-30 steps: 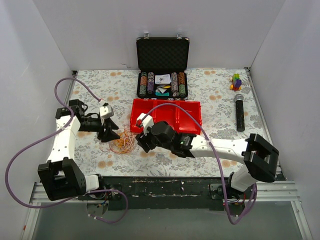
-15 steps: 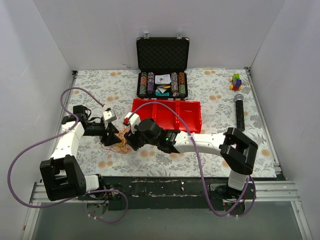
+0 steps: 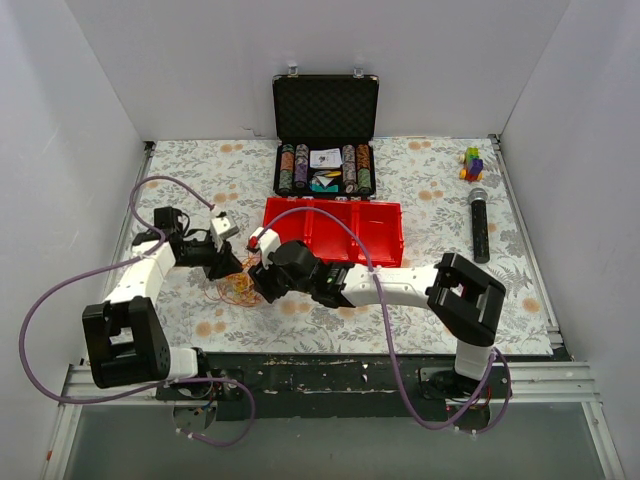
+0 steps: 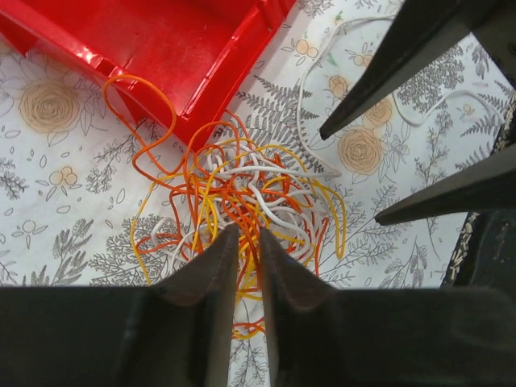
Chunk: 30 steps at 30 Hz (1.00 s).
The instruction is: Untangle the cables
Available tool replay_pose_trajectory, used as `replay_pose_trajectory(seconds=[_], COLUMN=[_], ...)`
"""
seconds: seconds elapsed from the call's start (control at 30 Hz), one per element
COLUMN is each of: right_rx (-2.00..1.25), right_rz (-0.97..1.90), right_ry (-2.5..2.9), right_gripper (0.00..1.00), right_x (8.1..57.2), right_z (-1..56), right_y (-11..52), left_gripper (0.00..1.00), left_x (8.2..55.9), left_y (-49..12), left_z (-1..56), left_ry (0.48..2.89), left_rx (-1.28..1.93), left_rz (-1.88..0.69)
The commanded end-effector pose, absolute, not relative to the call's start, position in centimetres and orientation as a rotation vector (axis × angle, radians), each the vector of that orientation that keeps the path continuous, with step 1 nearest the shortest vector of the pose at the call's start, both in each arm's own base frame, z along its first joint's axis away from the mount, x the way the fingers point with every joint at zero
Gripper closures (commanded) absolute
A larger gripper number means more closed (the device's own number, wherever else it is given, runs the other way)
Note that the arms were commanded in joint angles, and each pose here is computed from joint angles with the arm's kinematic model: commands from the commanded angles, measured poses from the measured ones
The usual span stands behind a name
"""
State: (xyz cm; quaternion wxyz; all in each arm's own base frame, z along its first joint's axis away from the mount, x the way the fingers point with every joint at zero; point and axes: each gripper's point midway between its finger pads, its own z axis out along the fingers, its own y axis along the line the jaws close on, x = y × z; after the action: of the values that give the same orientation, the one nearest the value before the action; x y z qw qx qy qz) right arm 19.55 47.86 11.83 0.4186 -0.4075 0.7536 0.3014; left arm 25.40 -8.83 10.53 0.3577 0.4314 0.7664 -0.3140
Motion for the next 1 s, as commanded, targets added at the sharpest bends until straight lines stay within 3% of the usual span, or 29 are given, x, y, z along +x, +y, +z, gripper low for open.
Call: replay_pose_trajectory(seconds=[0.0,0.03,0.3,0.67,0.97], right_rx=[-0.945,-0.941,-0.875,-0.723,-0.611], right_rz=[0.776,0.768,0.732,0.686,0.674], right_ry=[1.876,1.879,1.84,1.79,1.674], right_gripper=[0.41,0.41,0.4,0.34,0.26], right_x=[20.4,20.5,22.2,24.1,25.8], right_z=[12.2,12.0,13.3,15.9,21.0], right_y=[48.7,48.7,49.3,48.5,48.6], left_gripper=[0.93,1.0,1.0,1.0,1.0], left_x=[27.4,27.5,26.4,28.0,25.9], left_y=[-8.7,-8.6,-9.5,-10.6,-11.3], left_z=[11.6,11.8,18.3,32.5,34.5], left_ry=[1.959,1.968,1.889,1.634,1.662], left_rx=[1.1,1.096,1.131,0.994,1.058], left_rz=[-0.745,-0.747,-0.783,-0.655,-0.765])
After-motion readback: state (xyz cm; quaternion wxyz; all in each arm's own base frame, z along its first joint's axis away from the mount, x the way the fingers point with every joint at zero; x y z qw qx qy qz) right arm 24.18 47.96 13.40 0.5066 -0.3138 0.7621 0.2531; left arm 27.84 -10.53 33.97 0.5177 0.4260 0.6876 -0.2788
